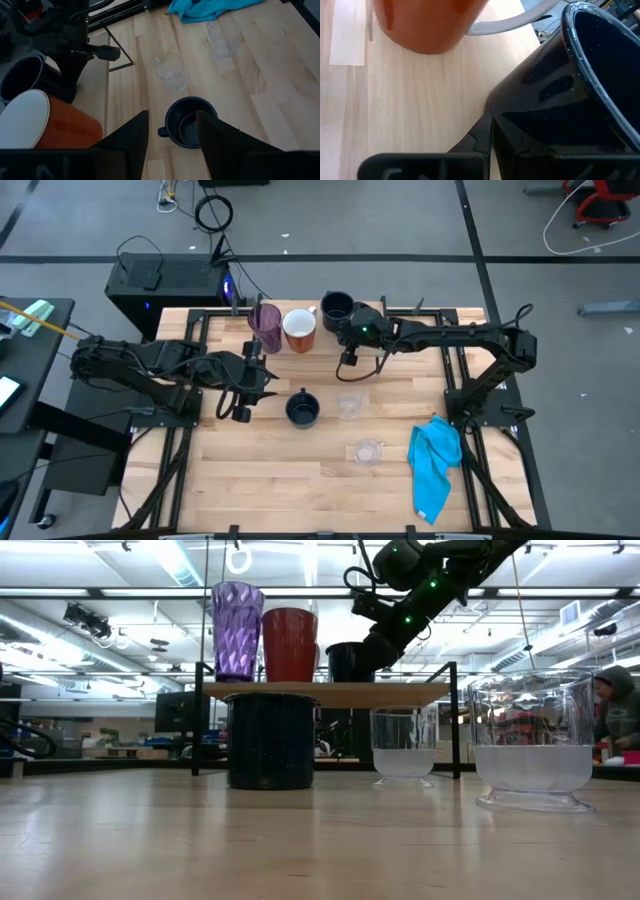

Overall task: Stack small to large cups/mugs on shelf
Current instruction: Put the black mug on the shelf aligned with the other black mug

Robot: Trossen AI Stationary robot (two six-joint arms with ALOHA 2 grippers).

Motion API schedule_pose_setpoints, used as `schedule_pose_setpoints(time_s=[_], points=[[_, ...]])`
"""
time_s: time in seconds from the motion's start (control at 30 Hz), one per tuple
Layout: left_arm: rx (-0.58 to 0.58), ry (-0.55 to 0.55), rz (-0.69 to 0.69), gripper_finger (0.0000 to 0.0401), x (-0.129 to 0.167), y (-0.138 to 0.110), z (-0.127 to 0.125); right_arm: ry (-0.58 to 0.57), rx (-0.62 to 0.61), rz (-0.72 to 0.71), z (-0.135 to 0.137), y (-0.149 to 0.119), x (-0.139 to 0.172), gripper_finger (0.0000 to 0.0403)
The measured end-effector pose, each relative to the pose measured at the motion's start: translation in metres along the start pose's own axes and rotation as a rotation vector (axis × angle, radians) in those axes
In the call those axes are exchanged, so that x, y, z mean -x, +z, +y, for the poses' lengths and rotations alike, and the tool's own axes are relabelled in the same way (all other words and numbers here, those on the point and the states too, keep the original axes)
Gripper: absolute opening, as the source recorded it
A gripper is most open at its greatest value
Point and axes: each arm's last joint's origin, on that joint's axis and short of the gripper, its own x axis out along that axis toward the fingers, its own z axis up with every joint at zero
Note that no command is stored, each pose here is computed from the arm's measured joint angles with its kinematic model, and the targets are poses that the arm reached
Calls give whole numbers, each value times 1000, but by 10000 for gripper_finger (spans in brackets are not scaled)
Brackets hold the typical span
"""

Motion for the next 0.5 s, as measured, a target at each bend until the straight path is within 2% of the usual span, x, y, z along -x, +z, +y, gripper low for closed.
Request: schedule_pose_setpoints(time_s=[0.5], points=[[-1,0,0,172,0,0,0,13,-9,-7,-1,0,0,22]])
